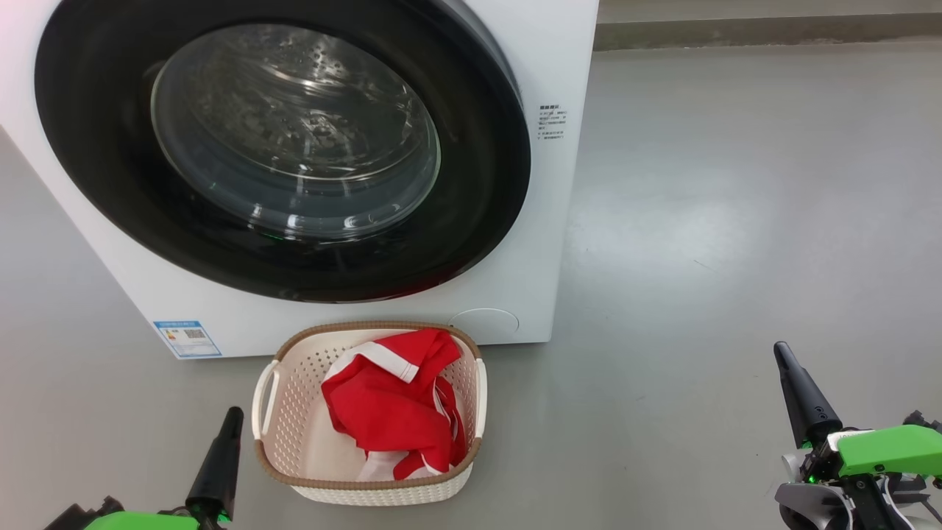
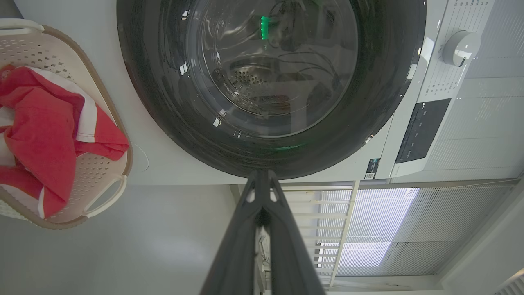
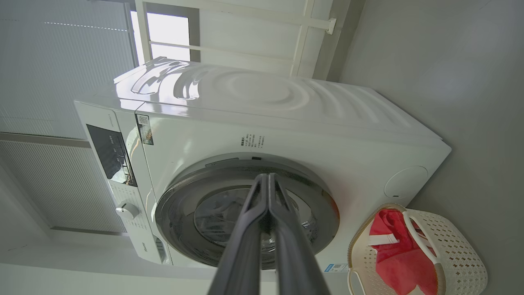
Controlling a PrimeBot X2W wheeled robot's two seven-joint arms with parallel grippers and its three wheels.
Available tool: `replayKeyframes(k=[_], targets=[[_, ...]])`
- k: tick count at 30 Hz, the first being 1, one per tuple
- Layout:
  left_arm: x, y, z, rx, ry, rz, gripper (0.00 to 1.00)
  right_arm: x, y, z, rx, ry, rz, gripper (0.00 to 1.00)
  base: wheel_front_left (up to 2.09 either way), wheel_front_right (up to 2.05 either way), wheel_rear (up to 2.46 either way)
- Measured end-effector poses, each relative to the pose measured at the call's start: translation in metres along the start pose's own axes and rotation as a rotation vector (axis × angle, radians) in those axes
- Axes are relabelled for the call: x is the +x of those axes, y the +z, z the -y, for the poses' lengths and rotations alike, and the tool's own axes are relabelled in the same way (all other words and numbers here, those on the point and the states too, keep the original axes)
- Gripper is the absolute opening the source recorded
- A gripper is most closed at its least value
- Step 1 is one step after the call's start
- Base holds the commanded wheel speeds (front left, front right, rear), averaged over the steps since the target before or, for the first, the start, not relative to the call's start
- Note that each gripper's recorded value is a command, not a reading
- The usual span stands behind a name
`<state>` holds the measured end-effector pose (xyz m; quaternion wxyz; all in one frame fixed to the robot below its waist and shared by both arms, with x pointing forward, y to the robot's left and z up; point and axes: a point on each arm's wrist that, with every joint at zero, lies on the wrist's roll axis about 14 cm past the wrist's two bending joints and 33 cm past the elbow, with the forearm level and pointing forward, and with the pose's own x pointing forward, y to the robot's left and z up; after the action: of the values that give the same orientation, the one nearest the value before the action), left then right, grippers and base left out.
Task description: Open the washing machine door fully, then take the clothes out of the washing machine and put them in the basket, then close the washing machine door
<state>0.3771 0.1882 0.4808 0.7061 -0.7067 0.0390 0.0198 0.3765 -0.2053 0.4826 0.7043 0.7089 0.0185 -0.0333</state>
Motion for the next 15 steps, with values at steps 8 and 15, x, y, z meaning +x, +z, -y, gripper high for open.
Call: replayKeyframes(k=[8, 15], targets=[[0.0000, 0.0000, 0.0000, 0.000, 0.000, 0.000, 0.00, 0.0000, 0.0000, 0.0000, 0.000, 0.000, 0.000, 0.00, 0.00, 0.00, 0.00], [0.0000, 0.0000, 0.0000, 0.000, 0.000, 0.000, 0.00, 0.0000, 0.0000, 0.0000, 0.000, 0.000, 0.000, 0.00, 0.00, 0.00, 0.00]])
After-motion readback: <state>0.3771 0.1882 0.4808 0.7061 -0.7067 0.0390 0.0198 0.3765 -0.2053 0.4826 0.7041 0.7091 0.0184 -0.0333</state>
